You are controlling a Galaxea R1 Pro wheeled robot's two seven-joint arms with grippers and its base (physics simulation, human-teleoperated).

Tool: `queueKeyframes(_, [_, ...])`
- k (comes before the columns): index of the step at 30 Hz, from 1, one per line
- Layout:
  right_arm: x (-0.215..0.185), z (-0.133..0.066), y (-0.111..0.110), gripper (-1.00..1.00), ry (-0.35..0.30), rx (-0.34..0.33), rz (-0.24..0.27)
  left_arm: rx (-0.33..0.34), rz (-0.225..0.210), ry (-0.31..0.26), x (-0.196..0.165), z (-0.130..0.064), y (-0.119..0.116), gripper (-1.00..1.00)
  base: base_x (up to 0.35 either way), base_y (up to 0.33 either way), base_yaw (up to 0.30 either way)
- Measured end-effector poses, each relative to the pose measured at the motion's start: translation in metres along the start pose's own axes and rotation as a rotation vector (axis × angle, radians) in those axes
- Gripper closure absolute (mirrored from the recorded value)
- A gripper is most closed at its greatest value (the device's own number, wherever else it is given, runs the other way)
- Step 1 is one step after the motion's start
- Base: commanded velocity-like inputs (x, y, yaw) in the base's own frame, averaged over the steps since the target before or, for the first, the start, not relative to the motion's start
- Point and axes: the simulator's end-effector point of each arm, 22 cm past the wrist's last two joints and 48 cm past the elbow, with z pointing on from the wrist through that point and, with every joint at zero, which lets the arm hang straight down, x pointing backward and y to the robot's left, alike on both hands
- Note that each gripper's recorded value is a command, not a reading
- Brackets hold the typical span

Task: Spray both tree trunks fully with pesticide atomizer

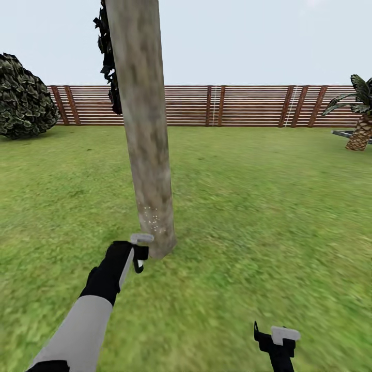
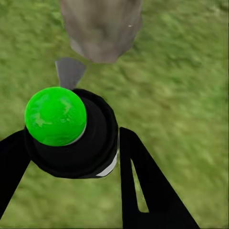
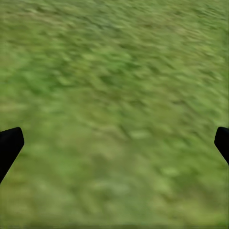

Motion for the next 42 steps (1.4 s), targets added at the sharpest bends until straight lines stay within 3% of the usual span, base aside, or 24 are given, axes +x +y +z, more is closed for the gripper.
queueKeyframes(1, [0.000,0.000,0.000,-1.00,0.000,0.000,0.000,0.020,-0.004,-0.007,-0.008,-0.005,-0.013,1.00,0.000,0.000,0.000])
queueKeyframes(5, [0.000,0.000,0.000,-1.00,0.000,0.000,0.000,0.018,0.029,-0.031,-0.026,-0.016,-0.021,1.00,0.000,0.000,0.000])
queueKeyframes(11, [0.000,0.000,0.000,-1.00,0.000,0.000,0.000,-0.069,0.027,-0.051,-0.046,-0.035,0.033,1.00,0.000,0.000,0.000])
queueKeyframes(13, [0.000,0.000,0.000,-1.00,0.000,0.000,0.000,-0.072,0.015,-0.041,-0.046,-0.036,0.040,1.00,0.000,0.000,0.000])
queueKeyframes(15, [0.000,0.000,0.000,-1.00,0.000,0.000,0.000,-0.064,0.013,-0.041,-0.047,-0.037,0.035,1.00,0.000,0.000,0.000])
queueKeyframes(18, [0.000,0.000,0.000,-1.00,0.000,0.000,0.000,0.019,0.001,-0.051,-0.054,-0.041,-0.010,1.00,0.000,0.000,0.000])
queueKeyframes(19, [0.000,0.000,0.000,-1.00,0.000,-0.001,0.000,0.052,0.034,-0.057,-0.063,-0.047,-0.034,1.00,0.000,0.000,0.000])
queueKeyframes(21, [0.000,0.000,0.000,-1.00,0.000,-0.001,0.000,0.087,0.053,-0.075,-0.075,-0.055,-0.052,1.00,0.000,0.000,0.000])
queueKeyframes(24, [0.000,0.000,0.000,-1.00,0.000,-0.001,0.000,0.108,0.045,-0.112,-0.090,-0.066,-0.055,1.00,0.000,0.000,0.000])
queueKeyframes(27, [0.000,0.000,0.000,-1.00,0.000,-0.001,0.000,0.094,0.040,-0.127,-0.096,-0.069,-0.044,1.00,0.000,0.000,0.000])
queueKeyframes(28, [0.000,0.000,0.000,-1.00,0.001,-0.001,0.000,0.086,0.036,-0.127,-0.096,-0.069,-0.038,1.00,0.000,0.000,0.000])
queueKeyframes(29, [0.000,0.000,0.000,-1.00,0.001,-0.001,0.000,0.054,0.014,-0.126,-0.096,-0.067,-0.013,1.00,0.000,0.000,0.000])
queueKeyframes(30, [0.000,0.000,0.000,-1.00,0.001,-0.001,0.000,0.034,0.012,-0.125,-0.096,-0.066,-0.001,1.00,0.000,0.000,0.000])
queueKeyframes(32, [0.000,0.000,0.000,-1.00,0.000,-0.001,0.000,0.032,-0.007,-0.122,-0.095,-0.065,0.009,1.00,0.000,0.000,0.000])
queueKeyframes(35, [0.000,0.000,0.000,-1.00,0.000,-0.001,0.000,0.055,-0.010,-0.122,-0.095,-0.066,-0.003,1.00,0.000,0.000,0.000])
queueKeyframes(38, [0.000,0.000,0.000,-1.00,0.001,-0.001,0.000,0.110,0.017,-0.130,-0.098,-0.072,-0.045,1.00,0.000,0.000,0.000])
queueKeyframes(42, [0.000,0.000,0.000,-1.00,0.001,-0.001,0.000,0.113,0.048,-0.187,-0.122,-0.088,-0.055,1.00,0.000,0.000,0.000])
